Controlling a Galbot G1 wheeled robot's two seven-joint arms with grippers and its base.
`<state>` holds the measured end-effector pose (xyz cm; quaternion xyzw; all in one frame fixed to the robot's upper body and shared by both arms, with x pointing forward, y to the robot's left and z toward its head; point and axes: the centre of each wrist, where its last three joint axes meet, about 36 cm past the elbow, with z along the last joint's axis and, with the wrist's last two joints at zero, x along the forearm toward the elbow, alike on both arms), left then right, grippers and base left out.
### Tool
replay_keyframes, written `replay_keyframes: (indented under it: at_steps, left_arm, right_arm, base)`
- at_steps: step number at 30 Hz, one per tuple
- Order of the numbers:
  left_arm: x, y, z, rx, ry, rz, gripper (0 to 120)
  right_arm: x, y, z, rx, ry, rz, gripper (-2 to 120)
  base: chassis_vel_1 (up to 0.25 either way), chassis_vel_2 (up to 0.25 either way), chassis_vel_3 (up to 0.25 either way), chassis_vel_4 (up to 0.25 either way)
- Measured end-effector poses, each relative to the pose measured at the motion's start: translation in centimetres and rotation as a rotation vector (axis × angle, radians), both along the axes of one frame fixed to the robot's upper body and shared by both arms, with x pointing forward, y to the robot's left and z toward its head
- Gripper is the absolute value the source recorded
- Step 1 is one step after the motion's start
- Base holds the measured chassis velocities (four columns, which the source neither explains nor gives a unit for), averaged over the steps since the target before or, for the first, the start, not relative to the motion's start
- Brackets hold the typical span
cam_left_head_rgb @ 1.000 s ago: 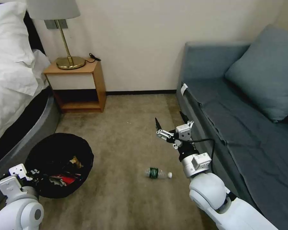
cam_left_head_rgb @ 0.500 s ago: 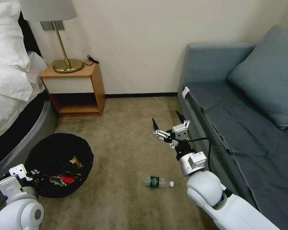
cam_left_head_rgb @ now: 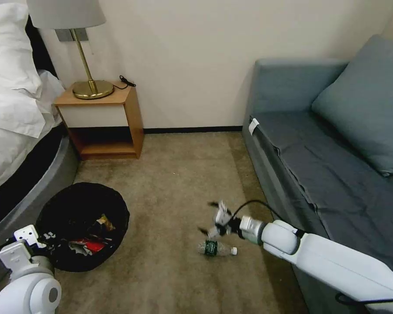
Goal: Pick up the trash bin, then pick up the garbage on the floor and place it into the trash bin.
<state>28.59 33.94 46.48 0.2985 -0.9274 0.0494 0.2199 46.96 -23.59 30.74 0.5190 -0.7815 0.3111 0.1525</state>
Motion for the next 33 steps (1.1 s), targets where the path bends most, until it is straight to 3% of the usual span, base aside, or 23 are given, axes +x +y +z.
replay_keyframes:
  at_steps: [9, 14, 30, 33]
  left_arm:
    - [-0.3, 0.2, -0.4, 0.001, 0.005, 0.014, 3]
    - [-0.4, 0.3, -0.4, 0.002, 0.007, 0.016, 3]
    - [-0.4, 0.6, -0.5, 0.01, 0.011, 0.019, 3]
    - [-0.3, 0.7, -0.6, 0.011, 0.012, 0.018, 3]
  right_arm:
    - [4.0, -3.2, -8.0, -0.199, 0.038, 0.046, 100]
    - [5.5, -4.0, -9.5, -0.24, 0.027, 0.052, 100]
    - [4.6, -3.2, -12.0, -0.225, 0.021, 0.047, 100]
    - [4.5, -3.0, -12.2, -0.216, 0.012, 0.042, 92]
  base:
    - [0.0, 0.0, 0.0, 0.0]
    - [0.0, 0.0, 0.0, 0.0]
    - [0.0, 0.0, 0.0, 0.0]
    - [0.0, 0.0, 0.0, 0.0]
